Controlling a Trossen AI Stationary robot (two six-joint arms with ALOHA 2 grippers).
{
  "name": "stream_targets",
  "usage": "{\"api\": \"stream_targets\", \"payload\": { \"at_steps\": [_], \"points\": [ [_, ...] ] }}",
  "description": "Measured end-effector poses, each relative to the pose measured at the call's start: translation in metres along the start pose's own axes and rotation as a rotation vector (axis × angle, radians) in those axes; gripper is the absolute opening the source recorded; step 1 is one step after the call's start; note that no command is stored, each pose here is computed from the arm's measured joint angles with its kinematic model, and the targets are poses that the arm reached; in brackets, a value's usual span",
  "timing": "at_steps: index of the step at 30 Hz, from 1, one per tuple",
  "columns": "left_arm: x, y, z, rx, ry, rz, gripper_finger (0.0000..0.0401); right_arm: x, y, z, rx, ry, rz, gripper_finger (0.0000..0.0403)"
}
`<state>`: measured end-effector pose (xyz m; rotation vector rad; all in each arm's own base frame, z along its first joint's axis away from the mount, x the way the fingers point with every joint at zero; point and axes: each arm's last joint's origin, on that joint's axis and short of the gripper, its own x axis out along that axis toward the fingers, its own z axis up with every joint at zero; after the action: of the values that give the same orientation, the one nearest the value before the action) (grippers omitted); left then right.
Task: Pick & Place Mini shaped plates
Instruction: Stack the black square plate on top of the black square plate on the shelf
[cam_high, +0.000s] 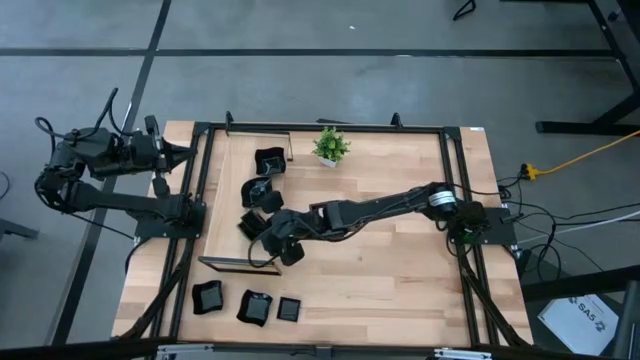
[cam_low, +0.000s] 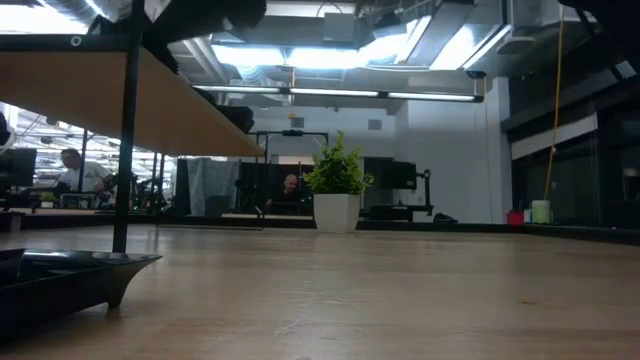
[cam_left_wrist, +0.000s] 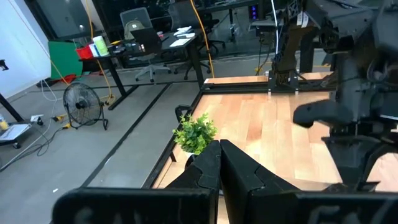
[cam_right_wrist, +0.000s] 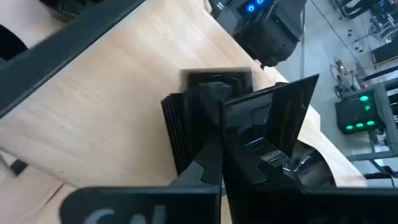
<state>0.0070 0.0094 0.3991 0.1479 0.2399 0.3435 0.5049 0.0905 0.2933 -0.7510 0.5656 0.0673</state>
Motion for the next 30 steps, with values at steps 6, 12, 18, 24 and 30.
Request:
{"api": "stream_targets", "payload": {
  "at_steps": [6, 12, 18, 24, 30],
  "points": [
    [0.000, 0.000, 0.000, 0.000, 0.000, 0.000, 0.0004, -0.001, -0.002, 0.000, 0.001, 0.031, -0.031, 0.0005],
    [0.000, 0.000, 0.000, 0.000, 0.000, 0.001, 0.0004, -0.001, -0.001, -0.001, -0.008, 0.044, -0.023, 0.0005],
    [0.000, 0.000, 0.000, 0.000, 0.000, 0.000, 0.0004, -0.009, -0.004, 0.004, -0.017, 0.054, -0.009, 0.0005],
    [0.000, 0.000, 0.000, 0.000, 0.000, 0.000, 0.0004, -0.017, -0.005, 0.013, -0.020, 0.036, -0.007, 0.0006],
    [0.000, 0.000, 0.000, 0.000, 0.000, 0.000, 0.0004, -0.018, -0.005, 0.014, -0.004, 0.016, 0.021, 0.0021]
  ]
}}
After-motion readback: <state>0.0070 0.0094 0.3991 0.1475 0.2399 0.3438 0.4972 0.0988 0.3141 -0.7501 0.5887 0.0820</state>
